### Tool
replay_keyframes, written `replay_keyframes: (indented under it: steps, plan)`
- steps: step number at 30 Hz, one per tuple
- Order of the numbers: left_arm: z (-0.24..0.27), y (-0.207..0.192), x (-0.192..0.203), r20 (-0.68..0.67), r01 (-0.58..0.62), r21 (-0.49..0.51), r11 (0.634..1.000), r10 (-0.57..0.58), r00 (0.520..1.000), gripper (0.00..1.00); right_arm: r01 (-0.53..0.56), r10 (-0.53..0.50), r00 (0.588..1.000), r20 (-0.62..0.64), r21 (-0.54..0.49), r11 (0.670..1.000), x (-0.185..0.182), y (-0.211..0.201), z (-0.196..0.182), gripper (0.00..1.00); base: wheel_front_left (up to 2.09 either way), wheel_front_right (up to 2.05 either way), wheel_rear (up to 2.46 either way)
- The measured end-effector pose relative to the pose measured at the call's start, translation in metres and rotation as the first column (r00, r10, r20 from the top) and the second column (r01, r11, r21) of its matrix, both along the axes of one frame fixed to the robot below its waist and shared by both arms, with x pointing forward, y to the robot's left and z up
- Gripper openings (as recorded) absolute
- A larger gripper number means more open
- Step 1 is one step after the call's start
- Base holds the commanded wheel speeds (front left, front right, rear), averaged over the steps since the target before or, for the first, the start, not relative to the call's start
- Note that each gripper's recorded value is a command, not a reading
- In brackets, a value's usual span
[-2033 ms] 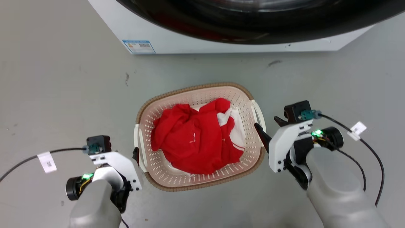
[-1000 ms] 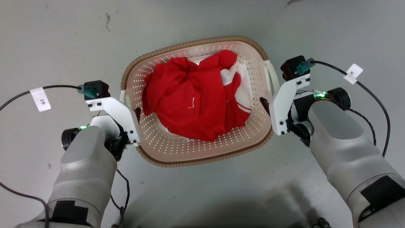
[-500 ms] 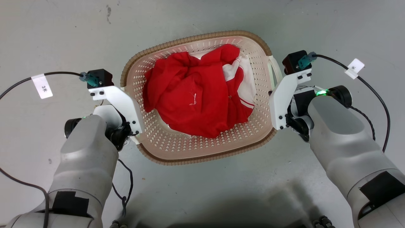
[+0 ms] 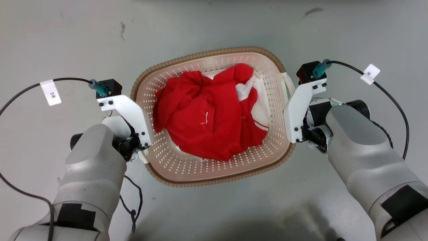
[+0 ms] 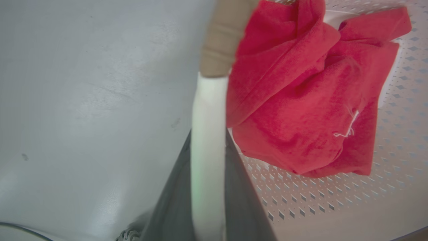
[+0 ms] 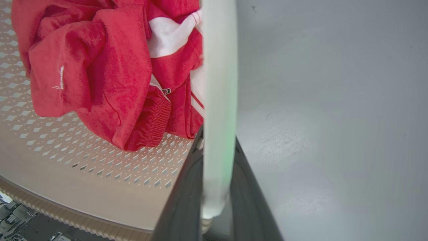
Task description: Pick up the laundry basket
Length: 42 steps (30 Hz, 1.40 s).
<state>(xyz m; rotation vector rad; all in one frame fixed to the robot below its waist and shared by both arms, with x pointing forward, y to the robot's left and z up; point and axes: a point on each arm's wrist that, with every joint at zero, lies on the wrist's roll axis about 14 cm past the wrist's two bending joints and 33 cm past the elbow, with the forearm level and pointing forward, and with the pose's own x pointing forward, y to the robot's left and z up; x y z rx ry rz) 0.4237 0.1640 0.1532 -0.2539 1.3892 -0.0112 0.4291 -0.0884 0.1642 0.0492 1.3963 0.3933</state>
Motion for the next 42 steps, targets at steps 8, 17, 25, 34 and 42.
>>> replay_keyframes:
  steps: [8,17,25,34,42]
  plan:
    - [0.038,-0.006,0.009,0.007,0.006,-0.027,1.0,-0.006,1.0,0.0,0.01,-0.01,1.0,-0.026,0.002,1.0,0.0,-0.005,0.038,0.0,0.0,0.0,0.0]
    - [0.09,-0.012,0.012,0.026,0.033,-0.048,0.998,-0.032,0.999,0.0,0.027,-0.026,0.998,-0.064,0.007,1.0,-0.012,-0.01,0.088,0.0,0.0,0.0,0.0]
    - [0.136,-0.018,0.01,0.05,0.07,-0.06,0.996,-0.067,0.997,0.0,0.041,-0.041,0.997,-0.061,0.013,0.999,-0.017,-0.015,0.135,0.0,0.0,0.0,0.0]
    - [0.178,-0.032,0.015,0.117,0.127,-0.064,0.99,-0.119,0.986,0.0,0.071,-0.071,0.997,-0.02,0.007,0.997,-0.022,-0.029,0.177,0.0,0.0,0.0,0.0]
    - [0.208,-0.046,0.01,0.146,0.175,-0.067,0.982,-0.164,0.976,0.0,0.106,-0.106,0.994,0.016,-0.005,0.994,-0.03,-0.044,0.207,0.0,0.0,0.0,0.0]
